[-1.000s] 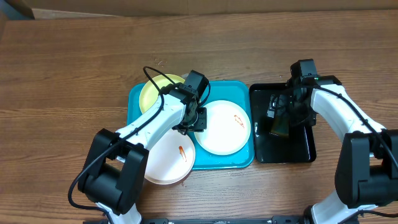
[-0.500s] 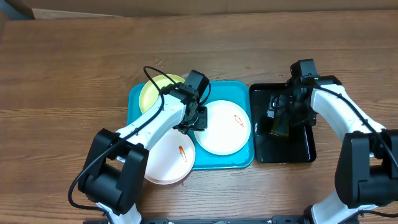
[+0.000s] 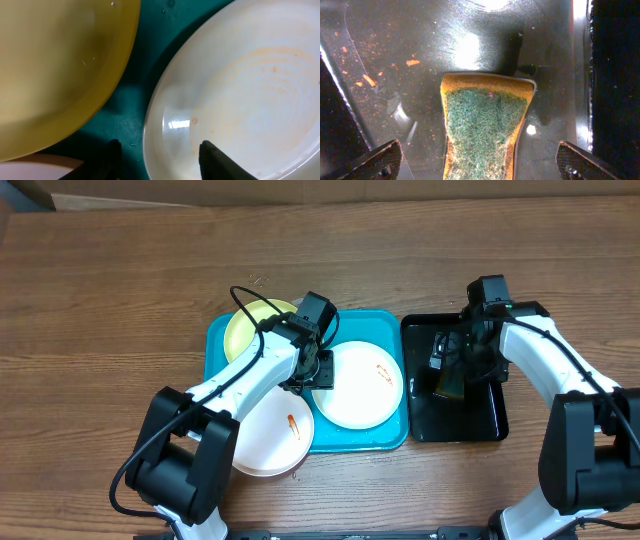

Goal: Clean dirty plates on tray and stack at the side

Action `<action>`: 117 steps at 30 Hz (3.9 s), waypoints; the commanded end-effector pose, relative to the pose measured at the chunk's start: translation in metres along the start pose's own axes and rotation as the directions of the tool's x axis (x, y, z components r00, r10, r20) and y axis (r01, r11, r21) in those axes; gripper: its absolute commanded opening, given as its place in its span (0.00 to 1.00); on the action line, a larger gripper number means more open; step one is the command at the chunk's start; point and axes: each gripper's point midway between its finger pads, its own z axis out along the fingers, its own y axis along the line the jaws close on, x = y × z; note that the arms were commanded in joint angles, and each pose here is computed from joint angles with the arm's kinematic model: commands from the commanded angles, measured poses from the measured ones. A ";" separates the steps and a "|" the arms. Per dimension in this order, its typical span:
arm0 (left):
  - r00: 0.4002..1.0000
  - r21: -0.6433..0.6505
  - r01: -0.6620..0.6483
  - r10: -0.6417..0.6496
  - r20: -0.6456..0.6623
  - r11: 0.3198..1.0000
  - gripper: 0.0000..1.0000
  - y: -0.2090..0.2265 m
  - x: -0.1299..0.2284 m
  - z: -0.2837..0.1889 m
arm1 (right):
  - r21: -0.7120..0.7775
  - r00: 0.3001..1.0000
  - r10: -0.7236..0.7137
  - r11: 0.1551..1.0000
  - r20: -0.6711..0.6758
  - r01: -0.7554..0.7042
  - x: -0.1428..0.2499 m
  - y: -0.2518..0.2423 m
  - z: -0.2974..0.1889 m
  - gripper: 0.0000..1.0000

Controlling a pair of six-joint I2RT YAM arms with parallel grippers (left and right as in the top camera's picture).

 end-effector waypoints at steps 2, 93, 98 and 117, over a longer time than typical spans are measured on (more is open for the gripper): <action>0.999 0.001 -0.017 0.017 0.030 1.000 0.61 -0.007 -0.013 -0.010 | -0.014 1.000 -0.002 1.000 0.029 0.002 -0.008 0.004 -0.007 1.00; 0.997 0.009 -0.042 0.041 0.059 0.999 1.00 -0.014 -0.026 -0.025 | -0.014 1.000 -0.002 1.000 0.029 0.002 -0.008 0.004 -0.007 1.00; 0.997 0.009 -0.042 0.041 0.058 0.999 1.00 -0.014 -0.026 -0.025 | -0.014 1.000 -0.002 1.000 0.029 0.002 -0.008 0.004 -0.007 1.00; 0.997 0.009 -0.042 0.042 0.058 0.999 1.00 -0.014 -0.026 -0.025 | -0.014 1.000 -0.002 1.000 0.029 0.002 -0.008 0.004 -0.007 1.00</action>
